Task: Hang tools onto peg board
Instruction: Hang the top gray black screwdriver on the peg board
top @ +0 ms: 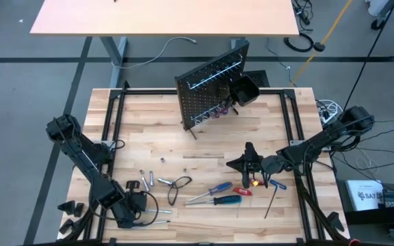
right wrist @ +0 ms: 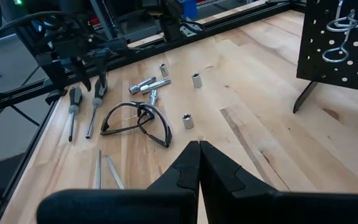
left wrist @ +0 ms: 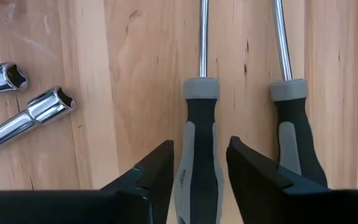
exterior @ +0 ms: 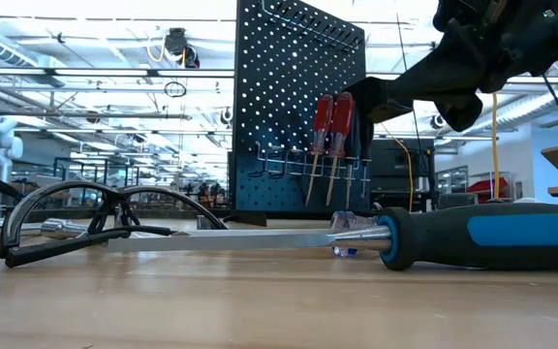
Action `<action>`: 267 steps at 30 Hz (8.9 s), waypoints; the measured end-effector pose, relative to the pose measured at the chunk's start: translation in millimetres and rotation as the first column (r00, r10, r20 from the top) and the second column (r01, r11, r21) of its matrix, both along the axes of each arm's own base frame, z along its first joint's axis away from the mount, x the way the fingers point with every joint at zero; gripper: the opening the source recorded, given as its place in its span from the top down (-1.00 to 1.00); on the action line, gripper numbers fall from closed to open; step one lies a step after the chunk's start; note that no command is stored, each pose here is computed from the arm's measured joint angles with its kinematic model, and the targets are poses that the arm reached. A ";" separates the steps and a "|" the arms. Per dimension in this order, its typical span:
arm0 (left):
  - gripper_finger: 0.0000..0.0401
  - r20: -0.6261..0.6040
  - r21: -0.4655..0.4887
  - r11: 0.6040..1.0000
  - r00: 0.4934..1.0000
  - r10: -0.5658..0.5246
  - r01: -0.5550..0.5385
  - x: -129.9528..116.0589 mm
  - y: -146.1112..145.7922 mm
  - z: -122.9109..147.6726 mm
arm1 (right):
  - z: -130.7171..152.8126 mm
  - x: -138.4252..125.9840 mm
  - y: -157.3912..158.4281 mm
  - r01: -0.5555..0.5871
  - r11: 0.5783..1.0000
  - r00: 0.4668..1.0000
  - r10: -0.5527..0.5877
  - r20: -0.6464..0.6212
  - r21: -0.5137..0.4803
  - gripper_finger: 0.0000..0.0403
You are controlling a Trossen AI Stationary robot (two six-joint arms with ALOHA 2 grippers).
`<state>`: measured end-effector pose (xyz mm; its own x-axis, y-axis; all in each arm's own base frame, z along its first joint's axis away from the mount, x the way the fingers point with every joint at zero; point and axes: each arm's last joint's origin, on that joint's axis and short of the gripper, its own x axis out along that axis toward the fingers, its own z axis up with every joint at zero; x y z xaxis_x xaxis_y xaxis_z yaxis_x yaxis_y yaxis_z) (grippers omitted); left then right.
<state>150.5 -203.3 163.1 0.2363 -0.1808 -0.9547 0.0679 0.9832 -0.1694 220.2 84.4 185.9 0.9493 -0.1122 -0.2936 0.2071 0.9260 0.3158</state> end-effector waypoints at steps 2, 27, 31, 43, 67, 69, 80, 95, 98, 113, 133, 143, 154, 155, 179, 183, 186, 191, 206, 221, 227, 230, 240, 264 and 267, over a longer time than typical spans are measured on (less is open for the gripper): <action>0.16 0.005 0.004 1.000 1.000 0.000 0.000 0.1 0.0 -0.1 | 0.0 0.0 0.0 0.000 1.000 1.000 0.000 0.000 0.000 1.00; 0.42 -0.070 0.130 0.986 0.993 -0.098 0.106 5.3 -3.7 -30.0 | 0.2 0.0 -0.2 0.006 1.000 1.000 -0.006 0.002 -0.001 1.00; 0.56 -0.058 0.143 0.984 0.993 -0.098 0.106 6.1 -4.5 -28.8 | 0.2 0.0 -0.2 0.006 1.000 1.000 -0.006 0.002 -0.001 1.00; 0.56 -0.057 0.287 0.949 0.991 -0.121 0.132 7.5 -1.2 -6.7 | 9.6 2.5 1.1 -0.006 1.000 0.996 0.005 0.093 0.004 1.00; 0.56 0.607 0.282 0.943 0.794 -0.032 -0.178 83.0 51.8 125.1 | 87.0 29.2 9.8 -0.139 0.862 0.907 0.308 0.288 -0.487 0.82; 0.56 0.554 0.175 0.974 0.832 0.026 -0.147 91.6 73.9 125.0 | 97.3 33.8 13.6 -0.165 0.824 0.918 0.329 0.222 -0.542 0.76; 0.56 0.220 -0.532 0.780 0.836 0.503 -0.329 124.7 158.9 115.2 | 131.5 24.3 51.6 -0.261 0.657 0.931 0.364 -0.005 -0.707 0.56; 0.56 0.062 -0.698 0.552 0.729 0.681 -0.457 156.6 157.3 101.7 | 100.5 90.3 79.3 -0.294 0.302 0.953 0.015 -0.304 -0.907 0.41; 0.56 0.061 -0.701 0.545 0.722 0.689 -0.460 158.5 157.7 100.6 | 95.6 106.4 88.3 -0.337 0.270 0.935 -0.017 -0.355 -0.902 0.41; 0.56 0.087 -0.703 0.573 0.749 0.657 -0.420 158.0 151.7 101.7 | 78.0 132.7 91.1 -0.469 0.224 0.853 -0.135 -0.504 -0.854 0.33; 0.55 0.141 -0.734 0.569 0.737 0.661 -0.370 161.9 152.7 107.6 | 79.2 144.0 71.5 -0.453 0.270 0.855 -0.138 -0.500 -0.850 0.42; 0.13 0.253 -0.687 0.658 0.748 0.614 -0.308 161.6 156.5 109.0 | 77.3 144.2 68.7 -0.466 0.302 0.848 -0.117 -0.518 -0.832 0.62; 0.08 0.371 -0.508 0.791 0.741 0.559 -0.343 128.7 181.1 127.4 | 87.0 120.7 62.1 -0.481 0.553 0.810 -0.015 -0.586 -0.680 0.62; 0.08 0.392 -0.490 0.800 0.732 0.557 -0.346 124.2 182.0 131.2 | 89.7 117.1 60.4 -0.473 0.570 0.812 -0.013 -0.583 -0.672 0.62; 0.08 0.941 -0.228 0.939 0.189 0.280 -0.257 19.1 131.1 90.9 | 33.0 25.8 -4.0 0.205 0.924 0.896 -0.044 0.443 -0.323 0.62; 0.08 0.952 -0.261 0.930 0.091 0.293 -0.259 11.6 135.7 61.9 | 22.5 49.8 -3.2 0.257 0.911 0.869 -0.071 0.490 -0.323 0.62; 0.08 0.948 -0.272 0.904 0.069 0.310 -0.329 5.3 141.4 45.2 | 12.4 66.0 -3.7 0.306 0.899 0.840 -0.100 0.533 -0.314 0.62; 0.08 0.944 -0.261 0.828 0.047 0.326 -0.497 0.7 149.8 32.9 | -6.8 94.4 -13.1 0.392 0.879 0.838 -0.219 0.499 -0.273 0.62; 0.08 0.973 -0.174 0.834 0.040 0.228 -0.524 28.5 224.2 56.7 | -4.0 94.3 -26.7 0.499 0.837 0.799 -0.343 0.494 -0.224 0.62; 0.08 0.950 -0.176 0.801 0.114 0.290 -0.572 56.3 248.4 47.7 | -1.5 59.5 -60.5 0.417 0.891 0.808 -0.273 0.521 -0.180 0.62; 0.08 0.949 -0.215 0.836 0.093 0.300 -0.504 59.0 232.8 51.1 | 5.8 62.5 -43.4 0.291 0.929 0.825 -0.123 0.551 -0.228 0.62; 0.08 0.951 -0.209 0.864 0.109 0.288 -0.459 60.3 221.2 51.3 | 6.1 63.1 -46.1 0.289 0.925 0.827 -0.111 0.551 -0.248 0.62; 0.08 0.962 -0.155 0.883 0.135 0.236 -0.442 60.6 206.1 50.9 | 16.4 96.7 -76.0 0.432 0.872 0.774 -0.227 0.591 -0.231 0.62; 0.08 0.960 -0.100 0.885 0.191 0.206 -0.455 60.7 206.5 46.1 | 9.2 143.7 -103.8 0.610 0.673 0.760 -0.346 0.550 -0.419 0.62; 0.08 0.960 -0.094 0.885 0.194 0.202 -0.456 60.7 206.5 45.9 | 9.5 142.9 -105.4 0.636 0.644 0.749 -0.383 0.540 -0.425 0.62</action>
